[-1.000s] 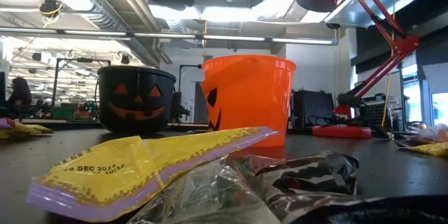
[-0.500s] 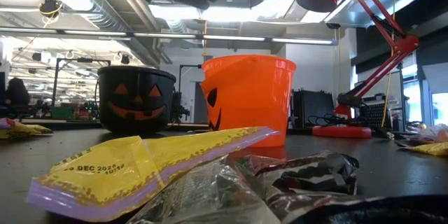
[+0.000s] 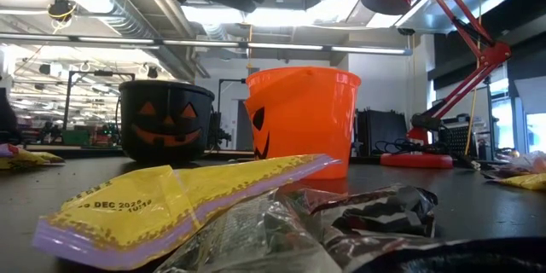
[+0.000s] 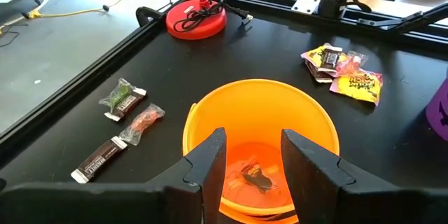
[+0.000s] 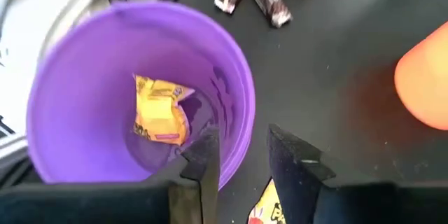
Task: Sort candy
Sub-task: Adjust the purple bucket
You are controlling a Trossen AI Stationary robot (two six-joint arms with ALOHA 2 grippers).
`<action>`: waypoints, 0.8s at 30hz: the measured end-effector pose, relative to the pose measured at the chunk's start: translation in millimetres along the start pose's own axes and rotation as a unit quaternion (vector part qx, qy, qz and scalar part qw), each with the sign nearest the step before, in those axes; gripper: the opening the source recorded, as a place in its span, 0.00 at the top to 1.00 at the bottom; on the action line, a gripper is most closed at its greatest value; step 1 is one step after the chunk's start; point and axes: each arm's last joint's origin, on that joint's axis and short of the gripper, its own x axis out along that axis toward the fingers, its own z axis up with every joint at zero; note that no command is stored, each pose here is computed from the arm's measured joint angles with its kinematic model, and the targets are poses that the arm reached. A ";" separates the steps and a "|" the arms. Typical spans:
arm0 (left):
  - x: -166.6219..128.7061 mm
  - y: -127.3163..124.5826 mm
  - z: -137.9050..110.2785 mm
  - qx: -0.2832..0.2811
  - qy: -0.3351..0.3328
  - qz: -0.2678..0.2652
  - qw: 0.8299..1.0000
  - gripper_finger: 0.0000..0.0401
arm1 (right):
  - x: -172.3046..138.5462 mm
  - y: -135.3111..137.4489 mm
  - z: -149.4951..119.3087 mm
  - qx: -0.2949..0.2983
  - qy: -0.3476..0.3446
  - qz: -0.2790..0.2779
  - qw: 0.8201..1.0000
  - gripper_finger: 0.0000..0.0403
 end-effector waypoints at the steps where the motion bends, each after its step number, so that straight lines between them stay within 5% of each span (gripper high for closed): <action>1: 0.0 0.0 0.0 -0.002 0.000 0.000 1.000 0.68 | 3.5 0.5 -0.1 -0.001 0.008 -0.001 1.000 0.71; 24: 0.1 0.0 -0.1 -0.003 0.000 0.000 1.000 0.68 | 22.1 -25.2 -9.2 0.036 0.104 -0.050 0.993 0.71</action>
